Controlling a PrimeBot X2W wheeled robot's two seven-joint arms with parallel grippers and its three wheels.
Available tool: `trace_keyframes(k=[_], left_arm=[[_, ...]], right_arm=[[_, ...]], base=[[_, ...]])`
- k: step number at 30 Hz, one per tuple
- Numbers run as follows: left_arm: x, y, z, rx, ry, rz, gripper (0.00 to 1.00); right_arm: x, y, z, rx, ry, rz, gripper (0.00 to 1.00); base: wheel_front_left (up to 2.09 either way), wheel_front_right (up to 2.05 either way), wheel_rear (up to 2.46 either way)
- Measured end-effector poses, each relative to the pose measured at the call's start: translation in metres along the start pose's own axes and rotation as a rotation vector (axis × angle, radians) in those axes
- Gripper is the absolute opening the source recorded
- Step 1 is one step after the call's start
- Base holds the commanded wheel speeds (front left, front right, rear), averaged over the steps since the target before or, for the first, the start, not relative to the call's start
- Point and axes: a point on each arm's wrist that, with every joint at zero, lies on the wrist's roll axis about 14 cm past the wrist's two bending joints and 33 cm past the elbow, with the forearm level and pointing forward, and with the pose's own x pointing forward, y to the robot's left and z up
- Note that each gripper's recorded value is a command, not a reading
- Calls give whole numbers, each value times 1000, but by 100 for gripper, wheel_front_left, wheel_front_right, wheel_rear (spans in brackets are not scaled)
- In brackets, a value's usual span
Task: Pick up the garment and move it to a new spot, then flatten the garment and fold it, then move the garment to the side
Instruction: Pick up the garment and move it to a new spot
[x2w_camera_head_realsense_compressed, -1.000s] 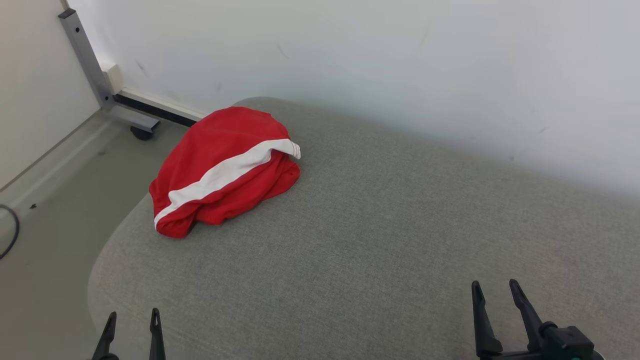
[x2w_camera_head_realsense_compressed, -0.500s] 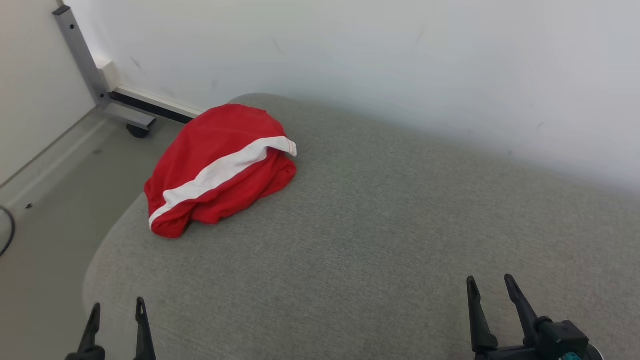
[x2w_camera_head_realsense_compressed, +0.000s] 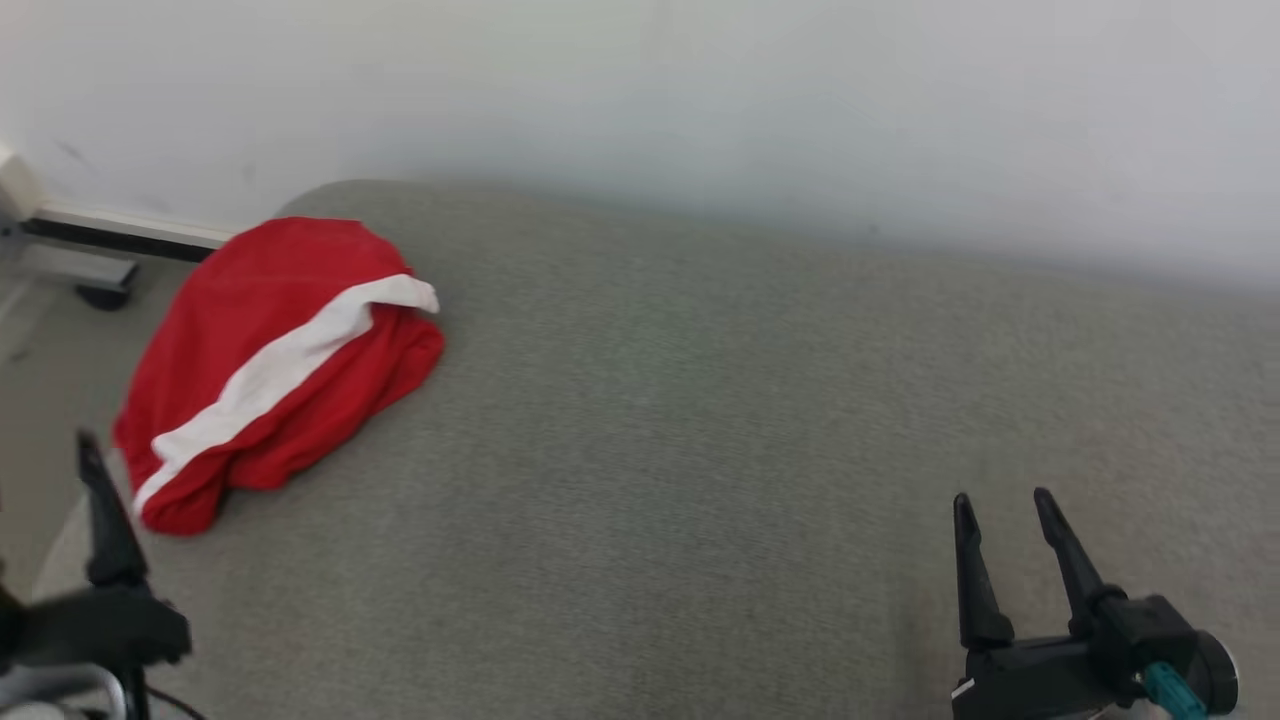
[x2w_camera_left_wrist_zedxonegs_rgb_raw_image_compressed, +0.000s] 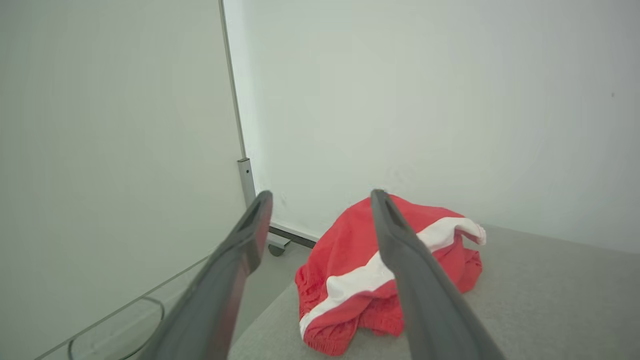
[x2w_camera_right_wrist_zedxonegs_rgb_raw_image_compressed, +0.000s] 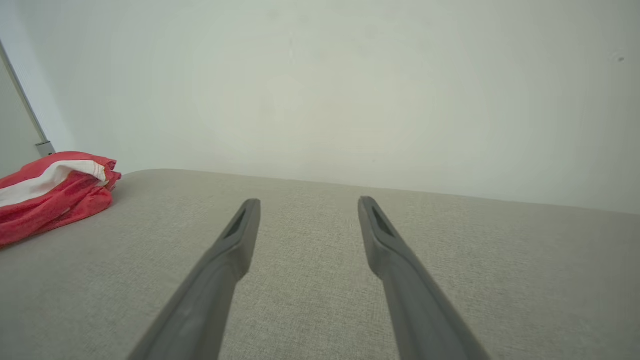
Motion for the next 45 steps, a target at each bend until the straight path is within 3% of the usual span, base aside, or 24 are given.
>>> trace_keyframes(k=[10,22,31,39,40,41,45], left_arm=[[87,-44,12,-14,-23,-85,100],[164,-102,-46,57,166,-196,100],[161,-107,-143,128,528,-202,100],[134,-89,-186,111,756,-142,100],[133,-88,-185,110,751,-137,36],[133,-86,-185,110,746,-131,0],[136,-85,-177,102,693,-127,0]], right_arm=[[-10,-55,-7,-20,7,-152,100],[-8,-98,-36,-32,67,-260,100],[-13,-114,-52,-48,112,-300,100],[-14,-114,-48,-56,102,-299,100],[-14,-114,-47,-59,101,-298,100],[-14,-114,-46,-60,98,-297,100],[-13,-112,-42,-65,90,-293,100]], base=[[0,0,0],[0,0,0],[0,0,0],[0,0,0],[0,0,0],[0,0,0],[0,0,0]])
